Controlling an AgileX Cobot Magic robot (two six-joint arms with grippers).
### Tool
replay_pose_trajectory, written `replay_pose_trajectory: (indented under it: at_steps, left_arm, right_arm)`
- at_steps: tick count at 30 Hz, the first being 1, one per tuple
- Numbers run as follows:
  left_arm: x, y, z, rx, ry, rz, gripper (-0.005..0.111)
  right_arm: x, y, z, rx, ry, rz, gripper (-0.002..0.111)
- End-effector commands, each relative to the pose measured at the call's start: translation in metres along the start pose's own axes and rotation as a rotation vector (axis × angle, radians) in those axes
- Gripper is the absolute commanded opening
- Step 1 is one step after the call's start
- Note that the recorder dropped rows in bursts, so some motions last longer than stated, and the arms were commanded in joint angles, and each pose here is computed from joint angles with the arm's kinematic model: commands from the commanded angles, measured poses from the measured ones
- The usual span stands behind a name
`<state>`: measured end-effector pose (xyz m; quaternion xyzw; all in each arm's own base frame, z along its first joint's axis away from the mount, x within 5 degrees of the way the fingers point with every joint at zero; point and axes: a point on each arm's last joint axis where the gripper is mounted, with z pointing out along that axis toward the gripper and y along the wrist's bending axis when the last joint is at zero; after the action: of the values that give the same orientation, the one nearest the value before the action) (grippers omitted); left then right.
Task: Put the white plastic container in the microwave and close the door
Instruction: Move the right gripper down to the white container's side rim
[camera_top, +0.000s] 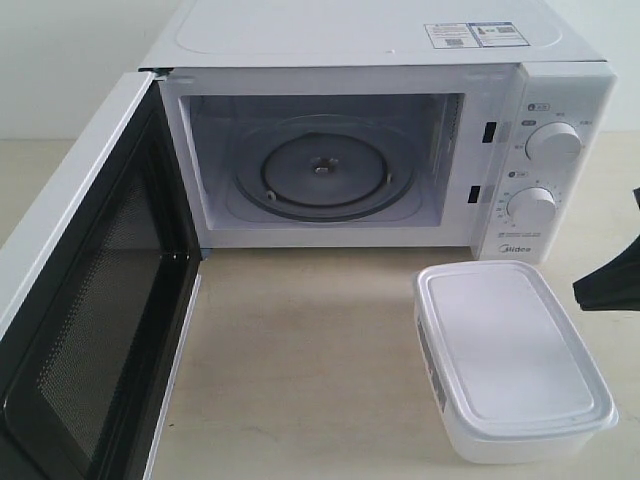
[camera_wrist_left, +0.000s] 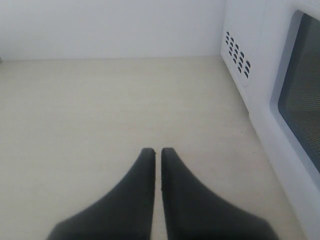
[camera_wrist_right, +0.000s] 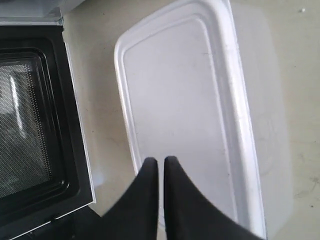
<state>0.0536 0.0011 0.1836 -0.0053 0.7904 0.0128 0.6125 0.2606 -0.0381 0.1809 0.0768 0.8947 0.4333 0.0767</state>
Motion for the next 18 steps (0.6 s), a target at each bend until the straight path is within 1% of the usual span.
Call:
replay_pose_trajectory:
  at_steps: [1,6,11,14,15,17,18]
  left_arm:
    - [0.0008,-0.0001,0.0002,0.001,-0.002,0.001,0.004]
    - [0.0008,-0.0001,0.0002,0.001,-0.002,0.001,0.004]
    - [0.0008,-0.0001,0.0002,0.001,-0.002,0.001,0.004]
    - [0.0008,-0.0001,0.0002,0.001,-0.002,0.001,0.004]
    - [0.0008,-0.0001,0.0002,0.001,-0.002,0.001,0.004]
    - [0.0008,-0.0001,0.0002,0.001,-0.002,0.001,0.004]
    - [0.0008,-0.0001,0.0002,0.001,-0.002,0.001,0.004]
  right_arm:
    - [-0.001,-0.0089,-0.009,-0.009,-0.041,-0.013,0.0]
    - [-0.001,-0.0088,-0.0089,-0.009,-0.041,-0.06,0.0]
    - [-0.0013,-0.0086,-0.0089,-0.008,-0.044,-0.18,0.0]
    - [-0.0024,-0.0104,-0.0089,0.012,-0.056,-0.182,0.0]
    - [-0.0029,-0.0109,-0.009,0.018,-0.06,-0.185,0.001]
    - [-0.0039,-0.0121,-0.0091,0.033,-0.07,-0.189,0.009]
    - [-0.0045,-0.0129,-0.0091,0.042,-0.076,-0.189,0.019]
